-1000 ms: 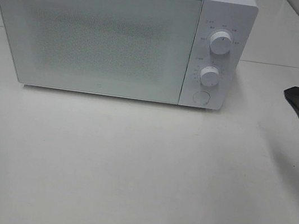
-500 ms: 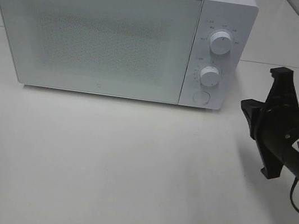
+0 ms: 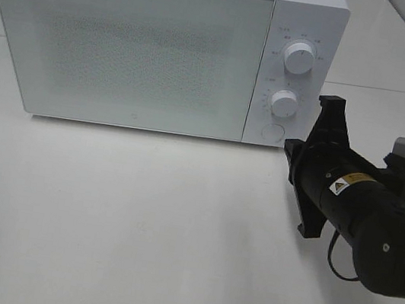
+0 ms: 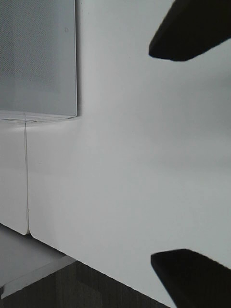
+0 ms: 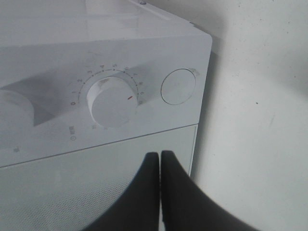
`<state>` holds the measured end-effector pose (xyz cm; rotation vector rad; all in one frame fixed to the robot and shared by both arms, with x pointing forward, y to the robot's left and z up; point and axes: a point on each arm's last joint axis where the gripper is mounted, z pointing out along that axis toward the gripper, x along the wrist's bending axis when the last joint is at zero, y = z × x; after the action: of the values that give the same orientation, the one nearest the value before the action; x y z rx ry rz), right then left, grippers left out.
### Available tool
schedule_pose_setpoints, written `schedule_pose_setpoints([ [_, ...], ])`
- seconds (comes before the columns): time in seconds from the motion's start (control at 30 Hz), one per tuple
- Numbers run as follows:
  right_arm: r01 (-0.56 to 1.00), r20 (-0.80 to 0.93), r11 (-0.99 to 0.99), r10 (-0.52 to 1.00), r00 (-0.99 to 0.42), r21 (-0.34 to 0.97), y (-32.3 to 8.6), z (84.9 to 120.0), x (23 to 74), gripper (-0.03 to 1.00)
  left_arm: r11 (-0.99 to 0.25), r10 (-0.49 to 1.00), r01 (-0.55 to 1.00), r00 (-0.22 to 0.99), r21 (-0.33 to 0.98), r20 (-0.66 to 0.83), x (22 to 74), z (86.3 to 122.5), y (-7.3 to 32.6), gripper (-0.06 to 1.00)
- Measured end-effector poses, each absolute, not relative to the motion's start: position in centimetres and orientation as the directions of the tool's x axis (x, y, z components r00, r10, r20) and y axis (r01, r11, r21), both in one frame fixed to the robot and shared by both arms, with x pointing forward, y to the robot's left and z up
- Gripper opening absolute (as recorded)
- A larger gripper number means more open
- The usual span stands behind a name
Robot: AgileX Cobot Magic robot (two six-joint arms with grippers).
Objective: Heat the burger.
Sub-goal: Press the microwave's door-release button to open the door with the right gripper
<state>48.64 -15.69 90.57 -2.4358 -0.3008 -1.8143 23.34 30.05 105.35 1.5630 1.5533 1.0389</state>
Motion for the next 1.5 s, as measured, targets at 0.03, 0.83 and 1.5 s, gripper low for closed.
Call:
schedule_pose_setpoints([
  [0.03,0.196,0.953,-0.98,0.09,0.289,0.033,-15.4,90.5,49.1,0.01,-0.045,0.997,0.444,-0.036,0.895,0.069,23.3,105.3,30.1,0.99],
  [0.83,0.117,0.918,-0.993,0.033,0.395,-0.014,-14.1,88.0,54.1,0.01,-0.045,0.997,0.444,-0.036,0.895,0.069,23.3,105.3,30.1,0.99],
  [1.5,0.091,0.906,-0.996,0.047,0.42,0.01,-14.8,86.8,55.6,0.01,-0.048,0.997,0.444,-0.04,0.894,0.074,23.3,105.3,30.1,0.99],
])
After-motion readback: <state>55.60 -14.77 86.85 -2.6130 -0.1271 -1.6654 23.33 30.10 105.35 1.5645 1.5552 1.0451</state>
